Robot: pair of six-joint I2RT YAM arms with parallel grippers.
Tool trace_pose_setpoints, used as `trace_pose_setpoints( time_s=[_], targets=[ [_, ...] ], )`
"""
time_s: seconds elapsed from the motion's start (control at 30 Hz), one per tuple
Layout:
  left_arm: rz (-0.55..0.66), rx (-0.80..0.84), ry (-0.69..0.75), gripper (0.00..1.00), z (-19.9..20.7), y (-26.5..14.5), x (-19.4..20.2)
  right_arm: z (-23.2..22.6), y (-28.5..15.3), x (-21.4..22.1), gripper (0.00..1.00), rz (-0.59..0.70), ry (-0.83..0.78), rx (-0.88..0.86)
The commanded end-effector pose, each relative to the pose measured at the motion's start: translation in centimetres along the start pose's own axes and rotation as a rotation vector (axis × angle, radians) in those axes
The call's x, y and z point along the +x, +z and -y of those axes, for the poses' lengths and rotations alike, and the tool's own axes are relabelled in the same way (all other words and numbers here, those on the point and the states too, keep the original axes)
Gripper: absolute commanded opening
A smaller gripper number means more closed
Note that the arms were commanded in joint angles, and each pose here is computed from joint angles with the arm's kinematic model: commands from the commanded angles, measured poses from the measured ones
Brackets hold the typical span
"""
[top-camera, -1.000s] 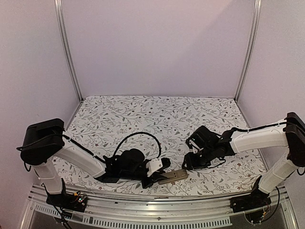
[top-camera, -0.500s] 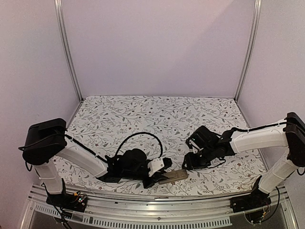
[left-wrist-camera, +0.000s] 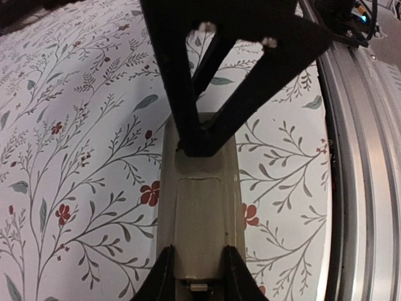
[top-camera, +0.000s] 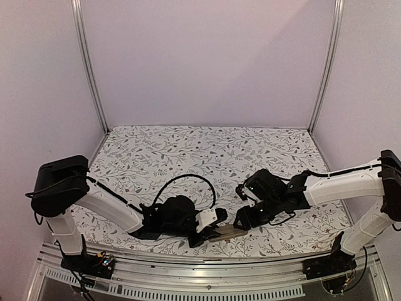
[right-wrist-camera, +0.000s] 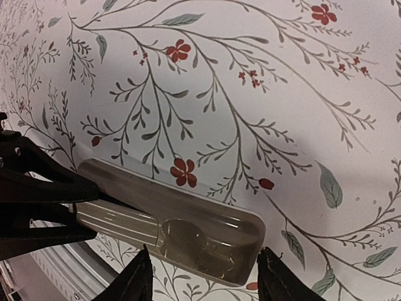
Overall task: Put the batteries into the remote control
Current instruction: Load the battery cover onto the remote control without the battery cover.
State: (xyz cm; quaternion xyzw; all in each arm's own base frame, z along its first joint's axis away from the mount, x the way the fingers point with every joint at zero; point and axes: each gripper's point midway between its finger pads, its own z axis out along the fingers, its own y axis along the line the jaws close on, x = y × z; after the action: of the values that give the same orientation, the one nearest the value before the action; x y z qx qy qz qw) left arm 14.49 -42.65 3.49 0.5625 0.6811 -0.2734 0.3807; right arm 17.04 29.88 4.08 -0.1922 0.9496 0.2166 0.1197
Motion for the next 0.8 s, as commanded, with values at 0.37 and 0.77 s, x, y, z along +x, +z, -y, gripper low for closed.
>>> trace_pose_setpoints(
  time_s=[0.37, 0.77],
  targets=[
    [-0.100, 0.041, 0.026, 0.03, 1.0, 0.6, 2.9, -7.1, -1.0, -2.0, 0.12, 0.066, 0.005, -0.393],
    [-0.101, 0.053, 0.023, 0.04, 0.9, 0.7, 3.0, -4.7, 2.8, 0.5, 0.05, -0.025, 0.036, -0.325]
  ],
)
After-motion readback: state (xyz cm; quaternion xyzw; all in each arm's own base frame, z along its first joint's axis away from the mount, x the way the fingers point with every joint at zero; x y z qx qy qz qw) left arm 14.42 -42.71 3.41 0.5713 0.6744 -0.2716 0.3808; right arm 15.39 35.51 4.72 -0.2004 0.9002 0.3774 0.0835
